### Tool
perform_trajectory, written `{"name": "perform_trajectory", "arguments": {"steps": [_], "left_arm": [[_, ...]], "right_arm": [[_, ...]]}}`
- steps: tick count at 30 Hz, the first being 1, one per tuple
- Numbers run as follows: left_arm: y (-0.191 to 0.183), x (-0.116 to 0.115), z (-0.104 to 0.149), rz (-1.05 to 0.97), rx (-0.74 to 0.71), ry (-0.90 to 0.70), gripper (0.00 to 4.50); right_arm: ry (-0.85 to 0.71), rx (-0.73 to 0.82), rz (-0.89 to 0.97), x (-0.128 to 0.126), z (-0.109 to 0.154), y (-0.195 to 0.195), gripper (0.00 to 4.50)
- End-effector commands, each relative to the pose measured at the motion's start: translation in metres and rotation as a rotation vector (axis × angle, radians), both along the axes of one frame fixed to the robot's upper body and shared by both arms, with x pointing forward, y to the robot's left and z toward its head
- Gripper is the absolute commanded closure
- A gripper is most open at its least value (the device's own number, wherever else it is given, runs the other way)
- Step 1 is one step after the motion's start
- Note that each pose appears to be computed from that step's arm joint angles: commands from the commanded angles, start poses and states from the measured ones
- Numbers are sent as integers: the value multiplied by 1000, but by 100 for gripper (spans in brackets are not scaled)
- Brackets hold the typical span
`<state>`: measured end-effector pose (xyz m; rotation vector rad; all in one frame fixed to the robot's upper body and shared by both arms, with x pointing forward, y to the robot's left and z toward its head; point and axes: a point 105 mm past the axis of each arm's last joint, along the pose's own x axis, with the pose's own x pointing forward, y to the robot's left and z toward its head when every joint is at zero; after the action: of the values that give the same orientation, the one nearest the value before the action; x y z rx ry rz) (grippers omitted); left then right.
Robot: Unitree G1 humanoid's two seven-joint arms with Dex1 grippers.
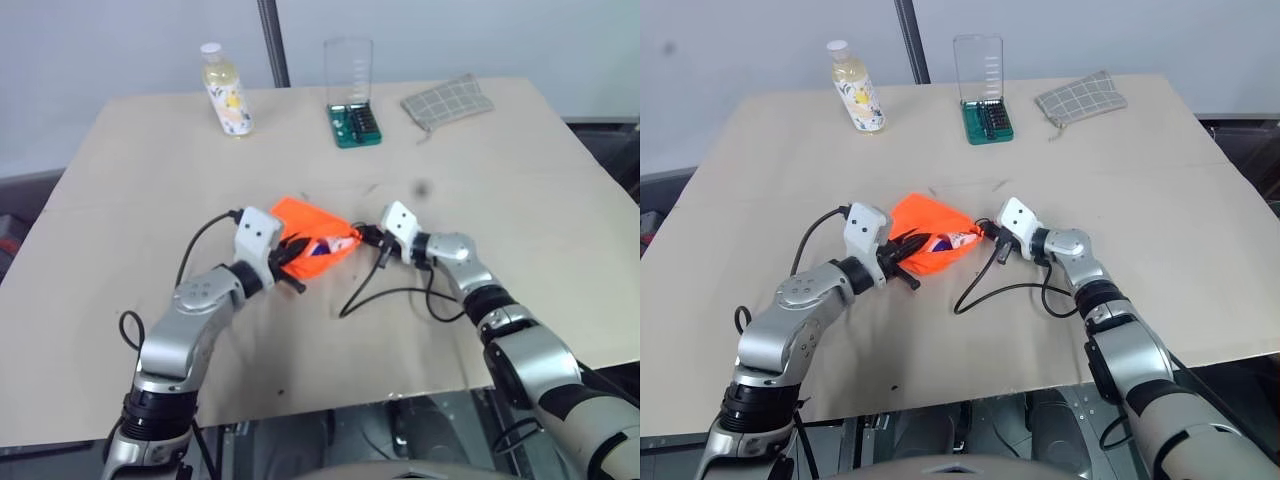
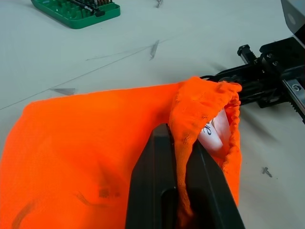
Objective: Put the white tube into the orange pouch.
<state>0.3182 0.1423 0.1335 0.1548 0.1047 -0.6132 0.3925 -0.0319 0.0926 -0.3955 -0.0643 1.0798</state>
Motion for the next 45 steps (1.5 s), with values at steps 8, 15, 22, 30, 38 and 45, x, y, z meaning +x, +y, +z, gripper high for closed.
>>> {"name": "perform_trajectory", "arguments": {"steps": [8, 15, 22, 30, 38, 45], "left_arm": [[-3, -3, 16, -15, 2, -66, 450], [-6, -2, 19, -25, -19, -77, 450], [-11, -4, 32, -68, -126, -99, 314], [-32, -20, 76, -244, -365, -121, 205], [-42, -10, 84, -283, -296, -143, 205], [-45, 11, 79, -238, -137, -257, 205]], "right_arm": [[-95, 239, -199, 26, 58, -35, 445], [-166, 319, -232, 23, 93, -53, 445], [-205, 352, -224, 11, 115, -52, 450], [-253, 365, -196, -6, 140, -42, 450], [-300, 372, -165, -21, 164, -33, 450], [-318, 367, -145, -29, 173, -28, 450]]}}
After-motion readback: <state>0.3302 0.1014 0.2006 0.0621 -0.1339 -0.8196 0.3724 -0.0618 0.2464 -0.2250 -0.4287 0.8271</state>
